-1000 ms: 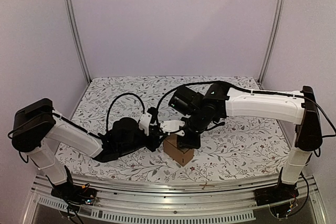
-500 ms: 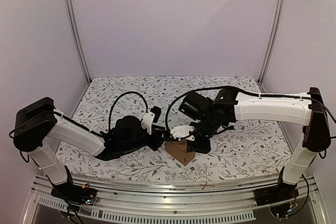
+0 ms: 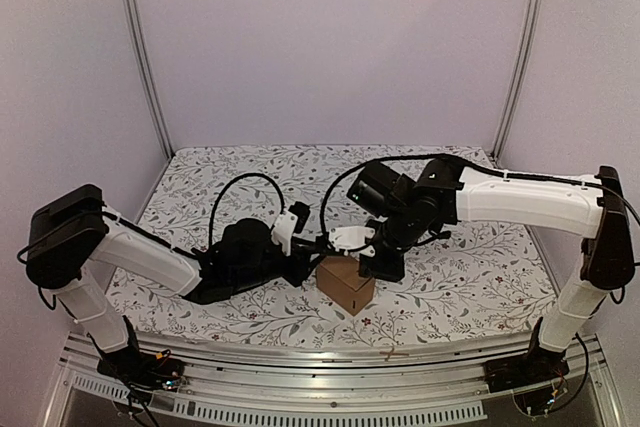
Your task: Fold the paper box
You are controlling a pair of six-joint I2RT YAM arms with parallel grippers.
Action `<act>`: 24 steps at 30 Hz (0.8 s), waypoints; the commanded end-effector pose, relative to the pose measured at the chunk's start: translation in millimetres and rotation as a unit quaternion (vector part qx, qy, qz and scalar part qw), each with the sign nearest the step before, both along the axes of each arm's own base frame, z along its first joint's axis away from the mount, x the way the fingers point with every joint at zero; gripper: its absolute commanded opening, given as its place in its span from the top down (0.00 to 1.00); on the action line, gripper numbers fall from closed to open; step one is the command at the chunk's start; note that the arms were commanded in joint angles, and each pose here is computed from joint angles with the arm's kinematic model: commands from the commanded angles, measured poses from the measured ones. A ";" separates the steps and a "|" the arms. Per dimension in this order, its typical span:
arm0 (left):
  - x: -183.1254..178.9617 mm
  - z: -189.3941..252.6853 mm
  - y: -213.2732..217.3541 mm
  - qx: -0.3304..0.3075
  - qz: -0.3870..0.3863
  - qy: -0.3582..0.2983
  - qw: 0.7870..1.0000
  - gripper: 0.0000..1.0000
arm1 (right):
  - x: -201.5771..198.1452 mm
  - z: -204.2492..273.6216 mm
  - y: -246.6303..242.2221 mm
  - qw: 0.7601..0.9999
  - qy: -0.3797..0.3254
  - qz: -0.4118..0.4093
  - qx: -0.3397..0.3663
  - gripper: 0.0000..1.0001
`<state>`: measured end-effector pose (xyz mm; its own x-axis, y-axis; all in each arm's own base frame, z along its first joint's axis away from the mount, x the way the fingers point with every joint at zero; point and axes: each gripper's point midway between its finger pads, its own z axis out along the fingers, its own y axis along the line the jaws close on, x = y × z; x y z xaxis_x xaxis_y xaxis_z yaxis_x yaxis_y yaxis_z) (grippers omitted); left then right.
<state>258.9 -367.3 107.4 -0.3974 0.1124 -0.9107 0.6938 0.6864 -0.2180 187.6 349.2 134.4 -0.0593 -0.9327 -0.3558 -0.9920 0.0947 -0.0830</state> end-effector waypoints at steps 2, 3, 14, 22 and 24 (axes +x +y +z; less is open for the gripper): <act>-8.9 -41.3 15.8 0.074 -0.008 0.039 0.996 0.67 | 2.6 -18.7 -7.0 1.000 0.004 0.003 -0.025 1.00; -9.2 -40.9 15.8 0.074 -0.008 0.039 0.996 0.67 | 1.0 -26.9 -8.6 0.999 0.011 0.004 -0.032 1.00; -6.8 28.0 16.9 0.018 -0.004 -0.007 1.000 0.65 | 1.3 -43.9 -14.9 0.998 0.011 0.009 -0.053 1.00; -1.2 59.4 21.7 -0.003 0.004 -0.031 0.999 0.64 | 2.2 -42.1 -13.3 0.999 0.009 0.009 -0.051 1.00; -2.2 42.5 18.5 0.003 0.000 -0.015 1.000 0.64 | 2.3 -40.9 -12.2 0.999 0.009 0.009 -0.049 1.00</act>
